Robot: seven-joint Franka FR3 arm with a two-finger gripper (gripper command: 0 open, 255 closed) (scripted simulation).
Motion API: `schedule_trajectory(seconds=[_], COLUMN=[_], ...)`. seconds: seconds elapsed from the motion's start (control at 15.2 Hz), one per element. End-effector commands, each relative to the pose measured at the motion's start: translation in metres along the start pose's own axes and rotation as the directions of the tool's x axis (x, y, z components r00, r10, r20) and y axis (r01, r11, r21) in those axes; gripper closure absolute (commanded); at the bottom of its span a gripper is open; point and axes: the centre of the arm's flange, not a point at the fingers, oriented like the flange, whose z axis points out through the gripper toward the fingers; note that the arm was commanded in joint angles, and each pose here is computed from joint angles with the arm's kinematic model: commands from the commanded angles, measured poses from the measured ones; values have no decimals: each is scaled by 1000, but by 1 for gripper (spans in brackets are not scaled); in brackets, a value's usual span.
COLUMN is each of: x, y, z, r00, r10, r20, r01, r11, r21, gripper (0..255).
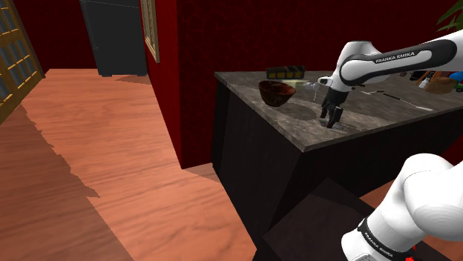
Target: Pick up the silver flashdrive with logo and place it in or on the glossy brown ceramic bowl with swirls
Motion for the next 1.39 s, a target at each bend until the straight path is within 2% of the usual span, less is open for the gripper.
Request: schedule_trajectory(seconds=[0.0, 0.07, 0.66, 1.32], x=[0, 0, 0, -3], y=[0, 0, 0, 0], z=[0, 0, 0, -53], r00=[1000, 1000, 1000, 1000], r10=[0, 0, 0, 0], r20=[0, 0, 0, 0], r01=[0, 0, 0, 0], r11=[1000, 1000, 1000, 1000], r21=[0, 0, 0, 0], gripper=[0, 255, 255, 255])
